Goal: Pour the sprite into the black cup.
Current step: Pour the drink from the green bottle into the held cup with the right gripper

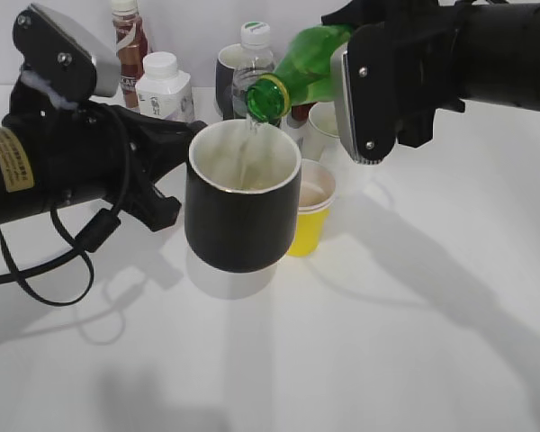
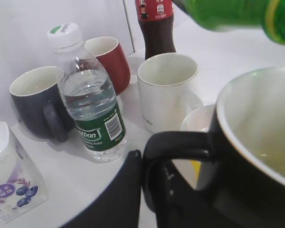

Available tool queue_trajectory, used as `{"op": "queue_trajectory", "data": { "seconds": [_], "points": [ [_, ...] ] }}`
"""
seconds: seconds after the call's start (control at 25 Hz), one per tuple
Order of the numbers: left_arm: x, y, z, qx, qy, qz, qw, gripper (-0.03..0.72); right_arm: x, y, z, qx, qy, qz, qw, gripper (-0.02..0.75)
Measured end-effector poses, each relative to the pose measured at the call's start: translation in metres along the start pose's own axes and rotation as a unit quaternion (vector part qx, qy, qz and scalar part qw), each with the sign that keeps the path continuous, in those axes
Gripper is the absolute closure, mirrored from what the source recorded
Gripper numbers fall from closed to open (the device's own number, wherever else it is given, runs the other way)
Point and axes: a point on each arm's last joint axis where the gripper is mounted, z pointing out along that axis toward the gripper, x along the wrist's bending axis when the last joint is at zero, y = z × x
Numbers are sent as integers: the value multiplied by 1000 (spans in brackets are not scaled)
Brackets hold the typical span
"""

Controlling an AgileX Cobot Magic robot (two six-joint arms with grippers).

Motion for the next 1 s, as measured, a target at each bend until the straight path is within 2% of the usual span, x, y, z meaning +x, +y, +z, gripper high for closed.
{"op": "queue_trajectory", "data": {
  "seconds": [1.0],
  "points": [
    [0,-1,0,3,0,0,1000,643,-2,0,0,-1,-9,-2,1000,326]
  ]
}}
